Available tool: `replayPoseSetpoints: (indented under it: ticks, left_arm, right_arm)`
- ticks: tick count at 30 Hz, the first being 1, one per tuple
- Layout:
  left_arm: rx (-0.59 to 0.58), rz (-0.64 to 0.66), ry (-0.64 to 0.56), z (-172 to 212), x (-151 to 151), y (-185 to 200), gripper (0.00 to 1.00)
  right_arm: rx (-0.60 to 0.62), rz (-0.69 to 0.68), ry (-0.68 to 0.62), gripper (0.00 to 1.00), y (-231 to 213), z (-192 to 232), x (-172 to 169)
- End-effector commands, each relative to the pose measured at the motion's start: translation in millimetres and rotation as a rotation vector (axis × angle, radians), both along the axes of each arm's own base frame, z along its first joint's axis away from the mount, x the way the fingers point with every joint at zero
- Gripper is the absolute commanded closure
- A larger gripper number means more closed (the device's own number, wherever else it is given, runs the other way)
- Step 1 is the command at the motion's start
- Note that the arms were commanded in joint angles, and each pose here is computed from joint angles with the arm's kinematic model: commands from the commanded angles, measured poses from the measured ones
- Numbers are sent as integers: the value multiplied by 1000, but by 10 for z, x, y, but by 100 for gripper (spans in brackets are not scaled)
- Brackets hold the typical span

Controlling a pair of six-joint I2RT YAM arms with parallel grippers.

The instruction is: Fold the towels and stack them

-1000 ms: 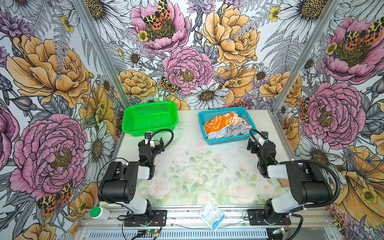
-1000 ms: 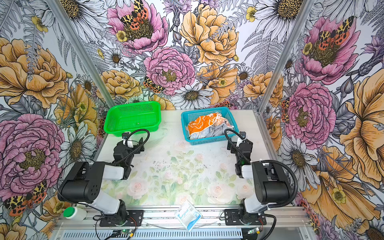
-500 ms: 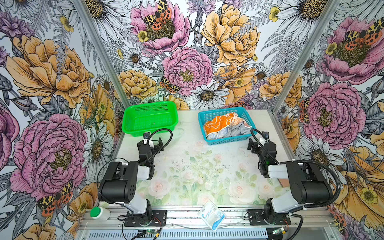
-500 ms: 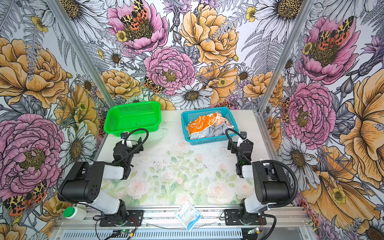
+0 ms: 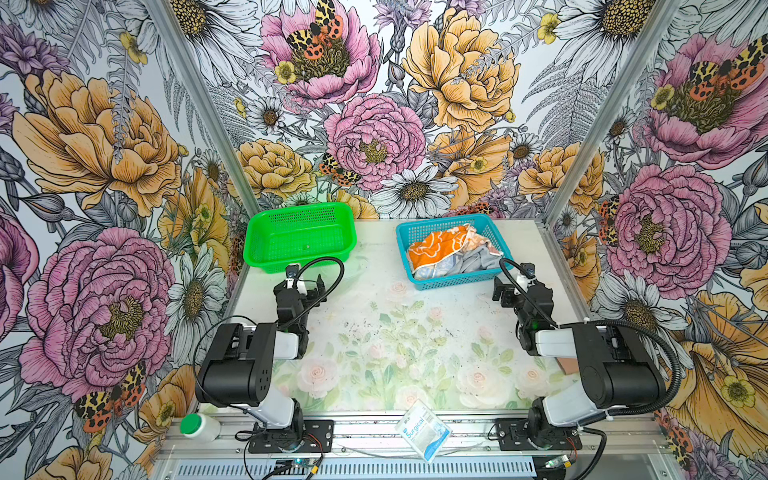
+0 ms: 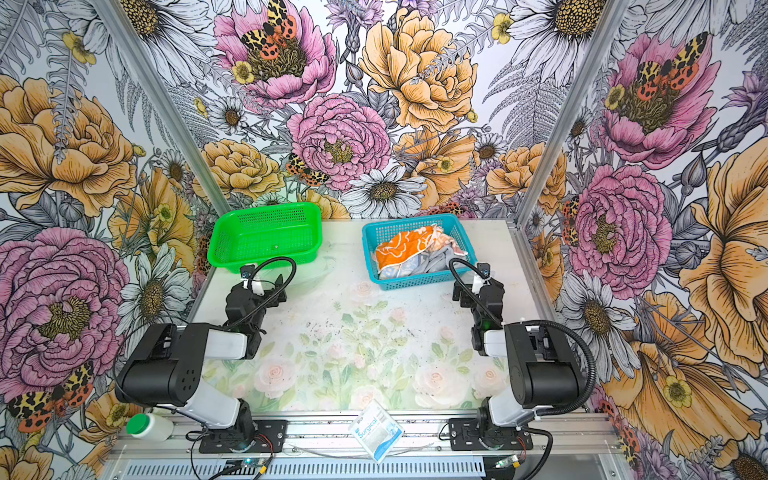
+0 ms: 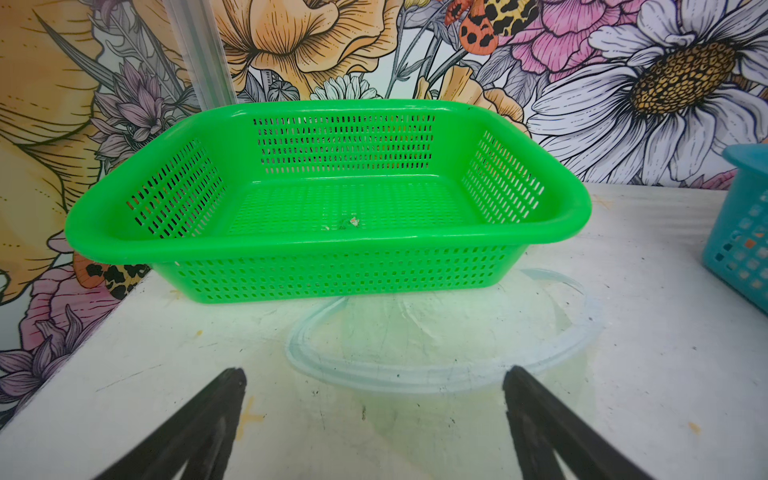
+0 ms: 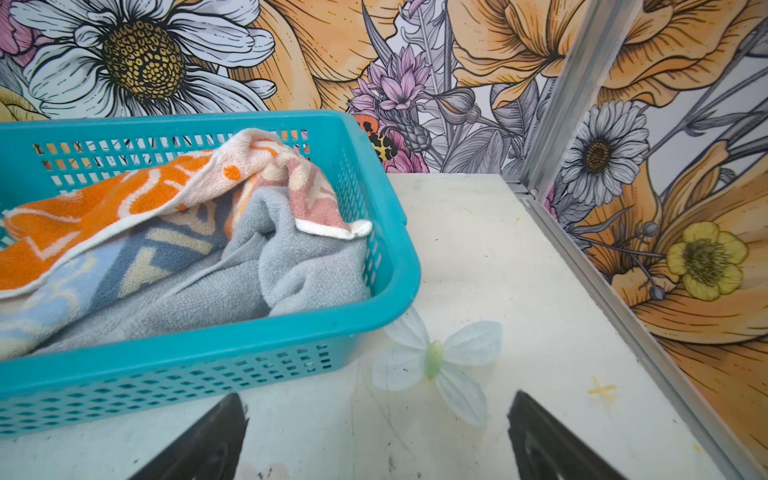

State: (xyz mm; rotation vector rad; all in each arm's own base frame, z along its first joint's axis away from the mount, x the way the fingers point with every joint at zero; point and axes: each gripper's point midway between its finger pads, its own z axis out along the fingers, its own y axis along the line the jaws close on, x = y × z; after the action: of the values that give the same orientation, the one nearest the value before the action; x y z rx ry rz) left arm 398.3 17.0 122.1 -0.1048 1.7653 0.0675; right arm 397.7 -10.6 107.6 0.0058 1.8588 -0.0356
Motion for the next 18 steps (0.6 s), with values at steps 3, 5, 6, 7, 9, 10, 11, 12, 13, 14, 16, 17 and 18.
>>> replayPoseSetpoints:
  ticks: [3, 5, 6, 7, 9, 10, 11, 12, 13, 14, 16, 17, 18]
  left_arm:
    - [101, 39, -139, 552, -259, -146, 1]
    - [148, 41, -117, 774, -312, -367, 1]
    - [134, 33, -108, 881, -327, -464, 1]
    - [104, 19, -95, 998, -328, -563, 1]
    - [50, -79, -42, 1133, -321, -857, 1]
    - [29, -148, -8, 1212, -306, -1048, 1]
    - [15, -220, 38, 1249, -294, -1244, 1]
    - [5, -280, 86, 1305, -271, -1416, 1]
    - [-14, -370, 151, 1332, -260, -1661, 1]
    - [-16, -439, 216, 1351, -257, -1885, 1]
    - [18, -576, 310, 1415, -299, -2323, 1]
    - [56, -632, 349, 1441, -349, -2531, 1]
    - [92, -663, 361, 1510, -370, -2662, 1]
  right_arm:
    - [-4, 9, -138, 1, 31, 411, -205]
    - [-1, -11, -191, 2, 13, 603, -364]
    - [27, -49, -197, 3, -38, 667, -428]
    - [62, -90, -187, 4, -93, 726, -496]
    - [107, -136, -128, 6, -144, 794, -592]
    - [132, -175, -97, 7, -192, 842, -634]
    - [149, -203, -62, 8, -227, 871, -657]
    - [153, -216, -18, 8, -242, 858, -670]
    - [160, -225, 23, 9, -247, 907, -652]
    - [160, -225, 71, 10, -236, 921, -621]
    - [172, -193, 145, 11, -166, 941, -514]
    - [197, -157, 174, 12, -87, 960, -429]
    - [225, -117, 196, 12, 0, 980, -346]
